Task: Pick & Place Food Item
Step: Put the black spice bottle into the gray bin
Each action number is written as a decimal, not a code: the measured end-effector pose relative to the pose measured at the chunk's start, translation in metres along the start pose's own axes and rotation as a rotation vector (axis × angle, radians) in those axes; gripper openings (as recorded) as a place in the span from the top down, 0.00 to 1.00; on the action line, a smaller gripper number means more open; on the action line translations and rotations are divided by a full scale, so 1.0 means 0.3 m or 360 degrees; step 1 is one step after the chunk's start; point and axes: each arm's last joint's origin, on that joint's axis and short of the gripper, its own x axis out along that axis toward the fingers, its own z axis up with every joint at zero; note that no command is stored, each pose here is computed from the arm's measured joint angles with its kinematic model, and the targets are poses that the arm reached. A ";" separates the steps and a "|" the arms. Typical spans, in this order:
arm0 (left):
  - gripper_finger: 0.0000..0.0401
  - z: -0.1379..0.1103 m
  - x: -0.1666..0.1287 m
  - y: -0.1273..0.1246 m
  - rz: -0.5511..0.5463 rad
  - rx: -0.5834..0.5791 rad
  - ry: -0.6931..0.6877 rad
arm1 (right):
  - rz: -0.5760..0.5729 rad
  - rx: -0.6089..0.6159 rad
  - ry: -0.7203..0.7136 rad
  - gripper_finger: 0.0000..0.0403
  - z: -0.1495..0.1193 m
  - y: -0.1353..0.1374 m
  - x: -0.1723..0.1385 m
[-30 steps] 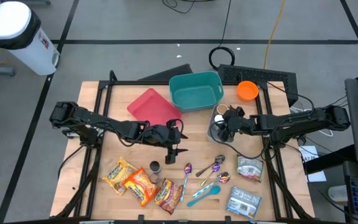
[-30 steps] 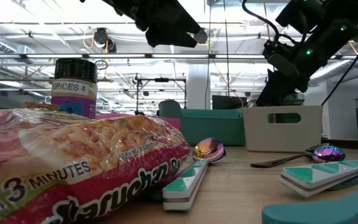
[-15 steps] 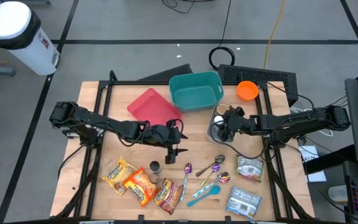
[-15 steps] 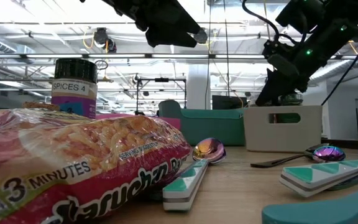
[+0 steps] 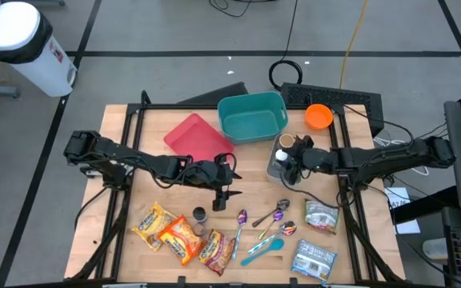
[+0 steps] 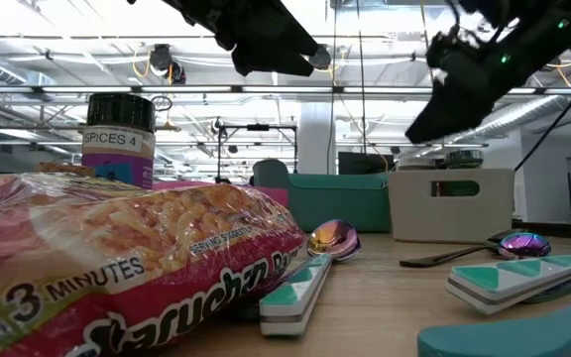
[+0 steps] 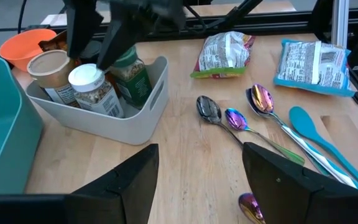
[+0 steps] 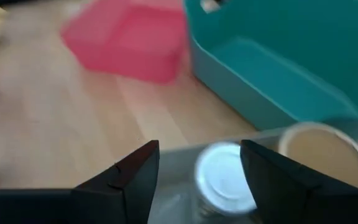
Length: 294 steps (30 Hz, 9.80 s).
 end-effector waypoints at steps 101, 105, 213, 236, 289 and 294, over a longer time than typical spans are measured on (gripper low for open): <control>0.35 -0.169 -0.229 -0.301 0.0033 -0.0155 0.0774 | 0.0664 -0.0272 -0.0525 0.50 0.040 0.216 -0.153; 0.29 -0.169 -0.229 -0.303 -0.0002 -0.0170 0.0783 | 0.0664 -0.0273 -0.0525 0.50 0.040 0.216 -0.152; 0.15 -0.644 -0.359 -0.190 -0.0072 -0.0217 -0.0152 | 0.0692 -0.0231 -0.0481 0.50 0.026 0.233 -0.145; 0.15 -0.621 -0.171 -0.233 -0.0132 0.0100 -0.0151 | 0.0693 -0.0231 -0.0482 0.50 0.026 0.233 -0.145; 0.61 -0.184 0.106 -0.078 -0.0089 0.0026 -0.0053 | 0.0659 -0.0473 -0.0593 0.36 0.063 0.411 0.013; 0.61 -0.229 0.157 -0.091 -0.0135 0.0040 -0.0011 | 0.0661 -0.0463 -0.0439 0.22 0.080 0.453 0.066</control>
